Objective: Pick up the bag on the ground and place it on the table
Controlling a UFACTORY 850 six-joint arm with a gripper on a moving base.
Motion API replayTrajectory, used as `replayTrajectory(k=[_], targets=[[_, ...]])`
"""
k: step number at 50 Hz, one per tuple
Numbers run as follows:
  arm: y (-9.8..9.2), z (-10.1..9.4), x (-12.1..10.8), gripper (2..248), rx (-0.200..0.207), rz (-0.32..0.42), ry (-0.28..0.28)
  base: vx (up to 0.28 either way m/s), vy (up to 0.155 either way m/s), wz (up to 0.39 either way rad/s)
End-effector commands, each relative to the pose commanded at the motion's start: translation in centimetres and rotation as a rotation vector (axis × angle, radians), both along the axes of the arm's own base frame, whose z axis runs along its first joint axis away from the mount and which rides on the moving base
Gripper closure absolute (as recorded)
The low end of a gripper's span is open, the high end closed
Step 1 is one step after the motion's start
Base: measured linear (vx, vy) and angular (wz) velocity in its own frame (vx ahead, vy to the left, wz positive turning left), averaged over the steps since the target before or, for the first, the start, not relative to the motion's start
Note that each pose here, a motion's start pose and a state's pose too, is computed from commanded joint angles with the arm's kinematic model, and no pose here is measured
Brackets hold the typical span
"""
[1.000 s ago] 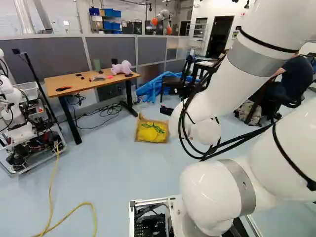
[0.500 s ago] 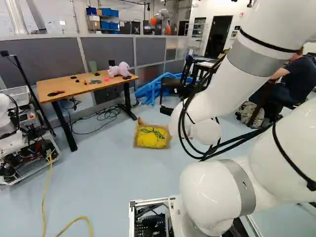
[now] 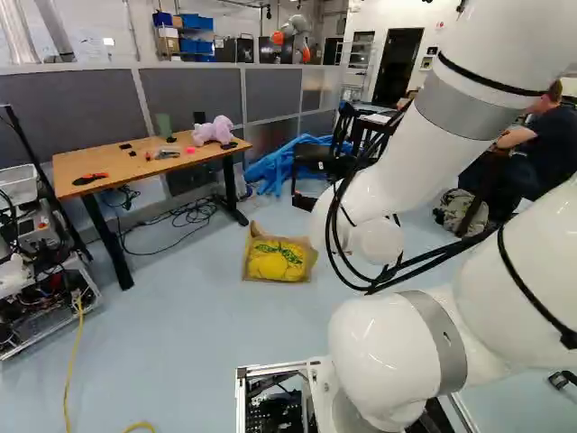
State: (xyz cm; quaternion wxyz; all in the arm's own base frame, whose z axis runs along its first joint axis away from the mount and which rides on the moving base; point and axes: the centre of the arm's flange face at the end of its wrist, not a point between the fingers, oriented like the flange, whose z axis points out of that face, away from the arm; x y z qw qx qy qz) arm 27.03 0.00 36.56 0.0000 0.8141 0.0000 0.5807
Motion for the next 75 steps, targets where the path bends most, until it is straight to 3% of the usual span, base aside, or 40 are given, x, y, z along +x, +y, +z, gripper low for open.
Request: replayTrajectory(k=[75], targets=[[0.00,0.00,0.00,3,0.000,0.000,0.000,0.161,-0.001,-0.023]])
